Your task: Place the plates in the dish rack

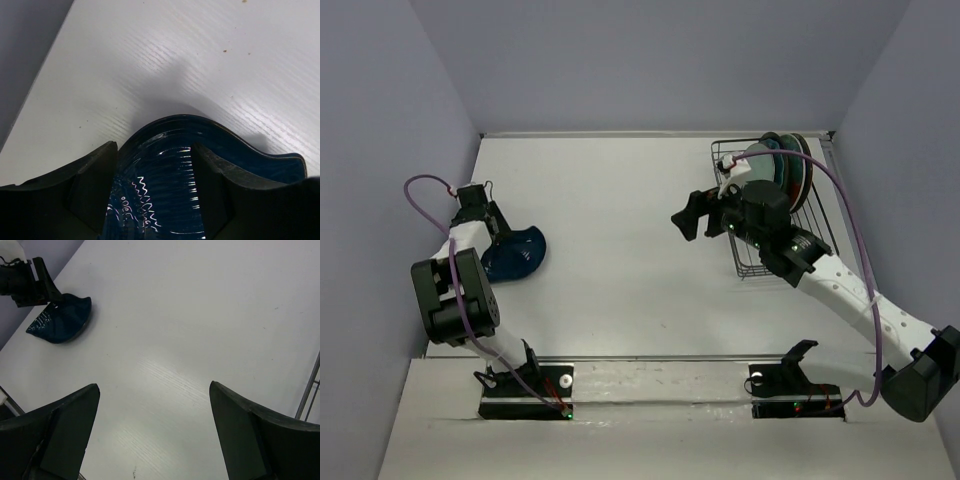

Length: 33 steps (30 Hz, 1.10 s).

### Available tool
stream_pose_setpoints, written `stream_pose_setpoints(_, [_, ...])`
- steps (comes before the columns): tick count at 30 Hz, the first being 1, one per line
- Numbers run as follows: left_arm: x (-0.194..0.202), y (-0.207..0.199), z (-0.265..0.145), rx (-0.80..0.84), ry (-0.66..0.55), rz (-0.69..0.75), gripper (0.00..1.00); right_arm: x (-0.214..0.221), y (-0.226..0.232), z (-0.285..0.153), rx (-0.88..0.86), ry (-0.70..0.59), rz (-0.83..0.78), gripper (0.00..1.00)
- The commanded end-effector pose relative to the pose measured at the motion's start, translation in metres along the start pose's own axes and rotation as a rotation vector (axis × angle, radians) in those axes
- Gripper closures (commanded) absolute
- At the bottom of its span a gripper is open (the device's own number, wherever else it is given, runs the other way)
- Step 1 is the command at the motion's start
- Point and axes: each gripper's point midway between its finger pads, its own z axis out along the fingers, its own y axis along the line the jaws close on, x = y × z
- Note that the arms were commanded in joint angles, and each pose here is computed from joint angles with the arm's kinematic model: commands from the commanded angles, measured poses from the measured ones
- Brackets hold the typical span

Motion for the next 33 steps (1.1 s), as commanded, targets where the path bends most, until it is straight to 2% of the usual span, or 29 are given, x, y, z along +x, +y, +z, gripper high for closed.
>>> stream_pose_setpoints(1, [0.010, 0.004, 0.009, -0.023, 0.036, 0.018, 0.30, -0.024, 0.016, 0.000, -0.050, -0.077, -0.006, 0.04])
stream_pose_setpoints(6, [0.015, 0.005, 0.014, -0.040, 0.063, 0.014, 0.30, -0.023, 0.020, -0.002, -0.058, -0.071, -0.003, 0.04])
stream_pose_setpoints(9, [0.025, -0.002, 0.019, -0.018, 0.104, 0.028, 0.35, -0.021, 0.020, 0.000, -0.062, -0.063, 0.003, 0.04])
stream_pose_setpoints(12, [0.030, -0.010, 0.019, 0.005, 0.121, 0.032, 0.48, -0.018, 0.024, 0.002, -0.073, -0.052, 0.002, 0.04])
stream_pose_setpoints(13, [0.031, -0.015, 0.018, 0.010, 0.120, 0.040, 0.59, -0.017, 0.028, 0.003, -0.080, -0.050, 0.000, 0.04])
stream_pose_setpoints(16, [0.036, -0.020, 0.015, 0.033, 0.142, 0.018, 0.74, -0.020, 0.029, 0.004, -0.086, -0.049, -0.002, 0.04])
stream_pose_setpoints(17, [0.039, -0.024, 0.014, 0.052, 0.154, 0.007, 0.84, -0.021, 0.032, 0.004, -0.097, -0.049, -0.004, 0.04])
stream_pose_setpoints(20, [0.045, -0.037, 0.009, 0.110, 0.187, -0.047, 0.94, -0.017, 0.038, 0.006, -0.131, -0.030, 0.000, 0.04])
stream_pose_setpoints(26, [0.071, -0.071, 0.003, 0.228, 0.276, -0.036, 0.94, 0.008, 0.046, 0.022, -0.167, 0.050, 0.027, 0.03])
stream_pose_setpoints(27, [0.077, -0.078, 0.002, 0.252, 0.294, -0.026, 0.91, 0.013, 0.050, 0.026, -0.176, 0.064, 0.035, 0.03])
stream_pose_setpoints(28, [0.078, -0.080, 0.002, 0.256, 0.298, -0.025, 0.82, 0.015, 0.049, 0.029, -0.173, 0.070, 0.041, 0.03])
stream_pose_setpoints(29, [0.077, -0.081, 0.002, 0.262, 0.296, -0.030, 0.66, 0.017, 0.049, 0.031, -0.173, 0.075, 0.045, 0.03])
stream_pose_setpoints(32, [0.069, -0.087, -0.001, 0.292, 0.270, -0.040, 0.46, 0.020, 0.053, 0.036, -0.180, 0.084, 0.051, 0.03])
stream_pose_setpoints(33, [0.069, -0.090, -0.002, 0.308, 0.273, -0.043, 0.43, 0.020, 0.053, 0.036, -0.180, 0.081, 0.054, 0.03])
